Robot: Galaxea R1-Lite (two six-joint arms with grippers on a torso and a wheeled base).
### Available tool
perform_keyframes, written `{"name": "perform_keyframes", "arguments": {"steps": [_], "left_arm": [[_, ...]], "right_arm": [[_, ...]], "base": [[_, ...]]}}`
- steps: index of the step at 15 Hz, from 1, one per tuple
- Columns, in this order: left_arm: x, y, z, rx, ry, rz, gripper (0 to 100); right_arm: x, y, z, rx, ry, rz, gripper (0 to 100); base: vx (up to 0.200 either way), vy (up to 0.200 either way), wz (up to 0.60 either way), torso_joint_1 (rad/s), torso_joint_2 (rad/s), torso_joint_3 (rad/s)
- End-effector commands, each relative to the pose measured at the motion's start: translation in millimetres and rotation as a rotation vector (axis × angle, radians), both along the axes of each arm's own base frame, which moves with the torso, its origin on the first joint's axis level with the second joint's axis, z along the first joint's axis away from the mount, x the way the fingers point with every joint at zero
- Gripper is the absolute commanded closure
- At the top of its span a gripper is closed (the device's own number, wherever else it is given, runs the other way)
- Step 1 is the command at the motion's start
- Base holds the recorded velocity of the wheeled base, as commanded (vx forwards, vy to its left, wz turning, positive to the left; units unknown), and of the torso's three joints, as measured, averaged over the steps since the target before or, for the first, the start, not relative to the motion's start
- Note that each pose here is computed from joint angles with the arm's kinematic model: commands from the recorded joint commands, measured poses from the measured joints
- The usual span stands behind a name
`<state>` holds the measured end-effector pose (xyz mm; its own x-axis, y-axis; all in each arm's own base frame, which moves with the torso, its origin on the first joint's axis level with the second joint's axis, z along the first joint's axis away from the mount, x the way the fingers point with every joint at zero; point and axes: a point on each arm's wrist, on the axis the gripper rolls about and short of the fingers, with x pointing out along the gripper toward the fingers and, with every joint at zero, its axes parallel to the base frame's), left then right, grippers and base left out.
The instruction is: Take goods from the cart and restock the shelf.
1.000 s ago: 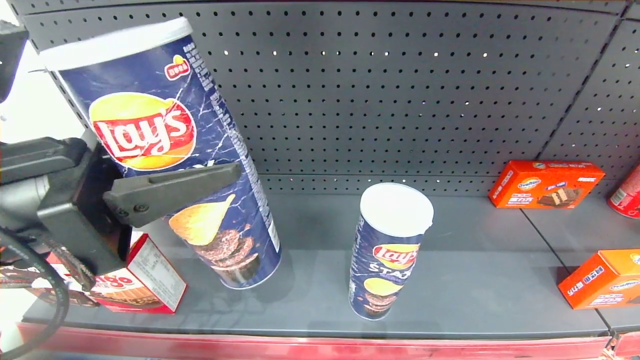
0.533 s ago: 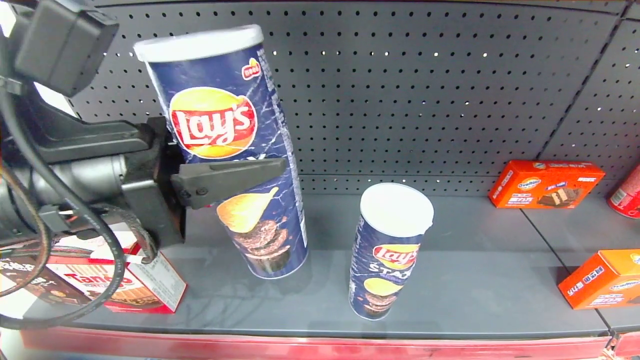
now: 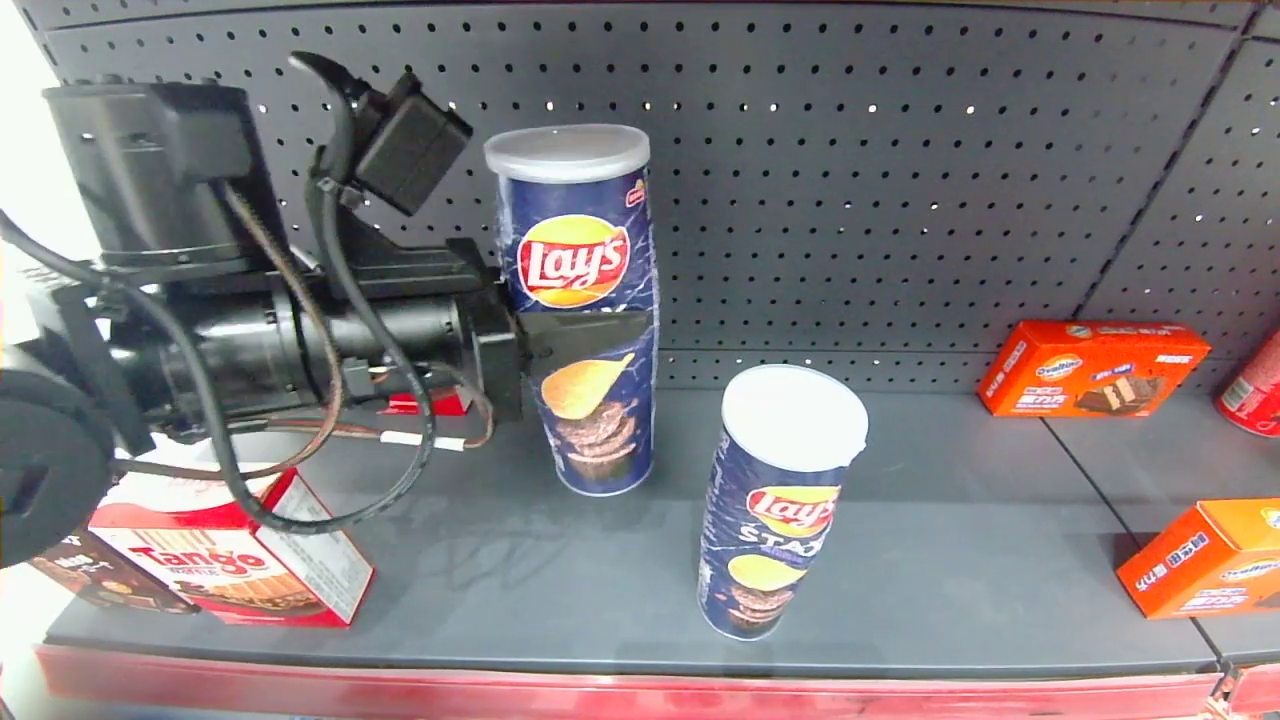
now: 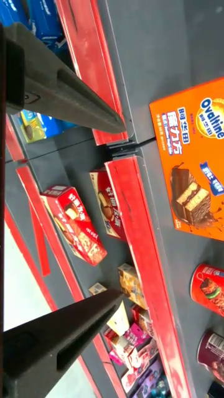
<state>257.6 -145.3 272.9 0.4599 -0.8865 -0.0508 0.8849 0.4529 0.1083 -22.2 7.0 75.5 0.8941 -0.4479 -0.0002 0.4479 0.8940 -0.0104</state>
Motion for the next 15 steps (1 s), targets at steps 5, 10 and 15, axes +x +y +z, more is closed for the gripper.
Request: {"name": "perform_keyframes", "arguments": {"steps": [5,10,15], "left_arm": [[78.2,-31.6,-25.2,0.019,0.024,0.059,100],[111.3,-47.7,-43.0,0.024,0.033,0.062,100],[133.1,-58.2,-53.7,0.019,0.023,0.062,100]], "right_arm": [[0.2,-0.1,0.0,0.001,0.003,0.0,0],[0.2,-0.1,0.0,0.001,0.003,0.0,0],[0.2,-0.1,0.0,0.001,0.003,0.0,0]], "base": [[0.0,0.0,0.0,0.0,0.0,0.0],[0.0,0.0,0.0,0.0,0.0,0.0],[0.0,0.0,0.0,0.0,0.0,0.0]]}}
